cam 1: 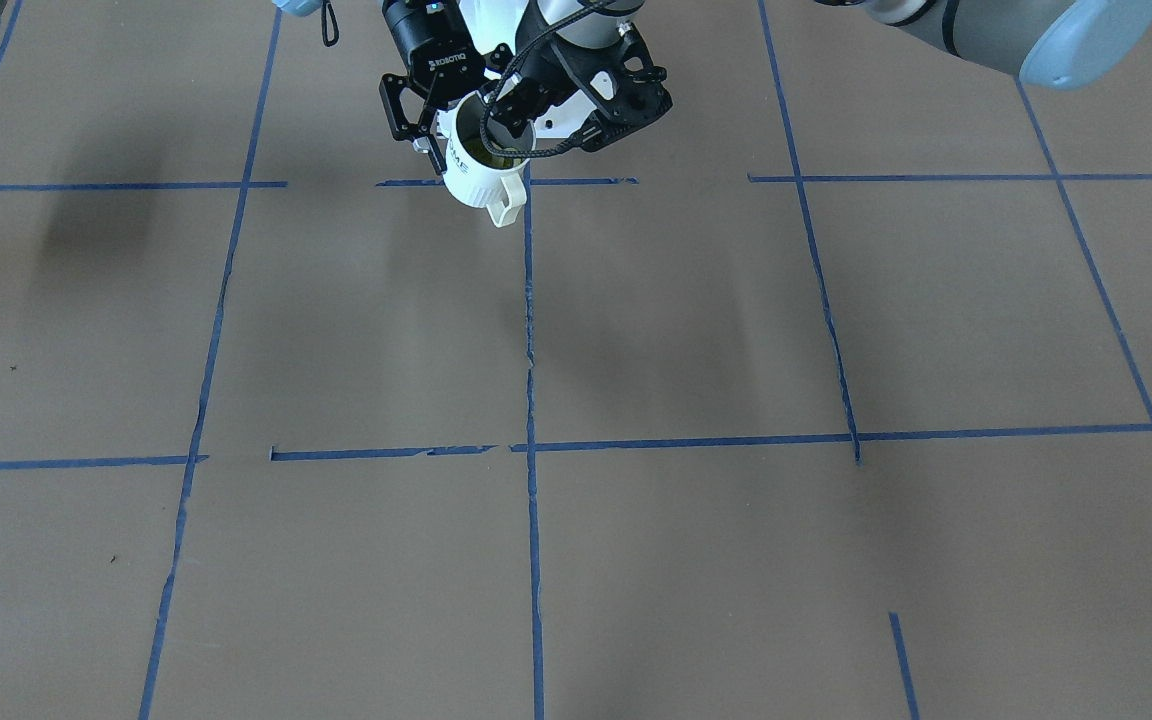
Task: Left arm hands cup to right arm to dump lemon
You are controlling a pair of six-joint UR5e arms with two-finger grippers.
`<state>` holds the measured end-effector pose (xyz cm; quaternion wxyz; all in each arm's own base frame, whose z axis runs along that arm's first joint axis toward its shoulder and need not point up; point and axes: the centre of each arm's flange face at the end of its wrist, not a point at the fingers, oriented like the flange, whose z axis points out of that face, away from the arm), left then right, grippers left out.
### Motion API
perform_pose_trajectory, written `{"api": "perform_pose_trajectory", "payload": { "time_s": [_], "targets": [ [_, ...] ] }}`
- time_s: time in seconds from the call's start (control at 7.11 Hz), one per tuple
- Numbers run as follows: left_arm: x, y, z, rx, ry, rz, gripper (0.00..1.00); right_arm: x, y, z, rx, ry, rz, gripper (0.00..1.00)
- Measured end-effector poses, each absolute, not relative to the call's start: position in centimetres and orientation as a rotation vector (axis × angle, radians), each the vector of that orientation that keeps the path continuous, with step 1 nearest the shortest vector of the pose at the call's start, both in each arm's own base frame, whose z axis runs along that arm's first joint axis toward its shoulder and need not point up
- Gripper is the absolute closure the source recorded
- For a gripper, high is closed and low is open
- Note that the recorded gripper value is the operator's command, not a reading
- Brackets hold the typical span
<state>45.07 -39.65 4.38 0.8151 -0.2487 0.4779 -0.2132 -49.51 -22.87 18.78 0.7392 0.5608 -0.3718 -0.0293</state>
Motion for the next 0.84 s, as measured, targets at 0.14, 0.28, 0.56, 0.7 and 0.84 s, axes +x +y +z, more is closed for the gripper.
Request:
{"api": "perform_pose_trajectory", "payload": {
  "time_s": [0.14,0.28,0.56,0.7,0.84],
  "targets": [
    [45.1,-39.5,4.4,-0.531,1.019,-0.453,0.55,-49.5,-22.9,18.8,1.230,-0.816,-0.065,0.60],
    [45.0,-39.3,4.4,-0.531,1.022,-0.448,0.01,-49.5,-22.9,18.8,1.230,-0.816,-0.066,0.73],
    [44.8,-39.0,4.3,-0.529,1.028,-0.444,0.00,-49.5,-23.0,19.1,1.232,-0.808,-0.068,0.77],
    [44.4,-38.7,4.4,-0.526,1.035,-0.440,0.00,-49.5,-23.0,19.3,1.233,-0.803,-0.070,0.77],
    [43.8,-38.3,4.6,-0.523,1.042,-0.437,0.00,-49.6,-23.0,19.4,1.235,-0.796,-0.069,0.79]
  ]
}}
